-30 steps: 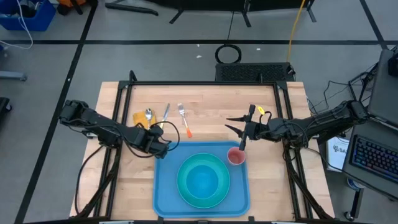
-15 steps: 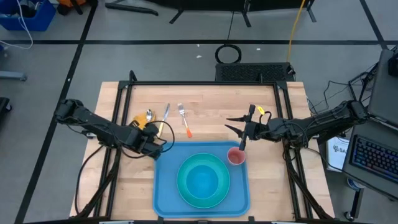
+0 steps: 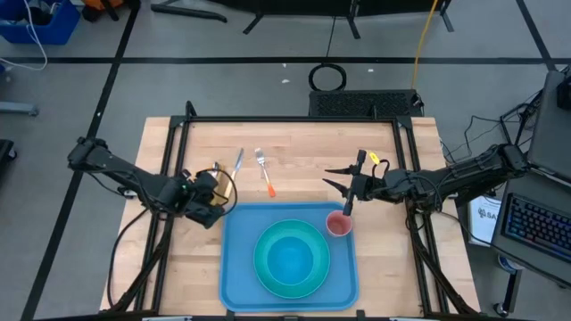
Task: Set up tray
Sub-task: Put the yellow napkin to the left of the blue plate
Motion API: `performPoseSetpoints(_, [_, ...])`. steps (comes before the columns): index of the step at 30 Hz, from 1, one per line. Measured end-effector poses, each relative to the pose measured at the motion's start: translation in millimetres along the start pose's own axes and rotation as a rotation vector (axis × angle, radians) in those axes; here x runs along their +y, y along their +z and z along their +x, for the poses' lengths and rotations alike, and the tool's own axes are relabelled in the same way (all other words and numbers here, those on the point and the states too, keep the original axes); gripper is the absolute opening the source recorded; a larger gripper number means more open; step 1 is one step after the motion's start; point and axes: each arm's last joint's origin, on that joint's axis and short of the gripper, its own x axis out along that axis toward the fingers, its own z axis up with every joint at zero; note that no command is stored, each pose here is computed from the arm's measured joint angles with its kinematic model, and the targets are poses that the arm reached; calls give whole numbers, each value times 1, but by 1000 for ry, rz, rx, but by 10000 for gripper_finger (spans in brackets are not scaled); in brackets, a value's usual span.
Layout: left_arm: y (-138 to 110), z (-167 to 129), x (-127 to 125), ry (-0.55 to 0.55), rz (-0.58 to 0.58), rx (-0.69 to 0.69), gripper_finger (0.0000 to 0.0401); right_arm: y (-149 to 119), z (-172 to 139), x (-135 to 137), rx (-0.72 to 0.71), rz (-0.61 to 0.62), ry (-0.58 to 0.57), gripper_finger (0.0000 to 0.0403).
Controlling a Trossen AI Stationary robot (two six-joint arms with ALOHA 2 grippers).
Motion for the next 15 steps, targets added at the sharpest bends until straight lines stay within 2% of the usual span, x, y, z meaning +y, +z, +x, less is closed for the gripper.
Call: performPoseSetpoints(15, [-1, -15, 15, -89, -11, -38, 3, 0, 0, 0, 0, 0, 0, 100])
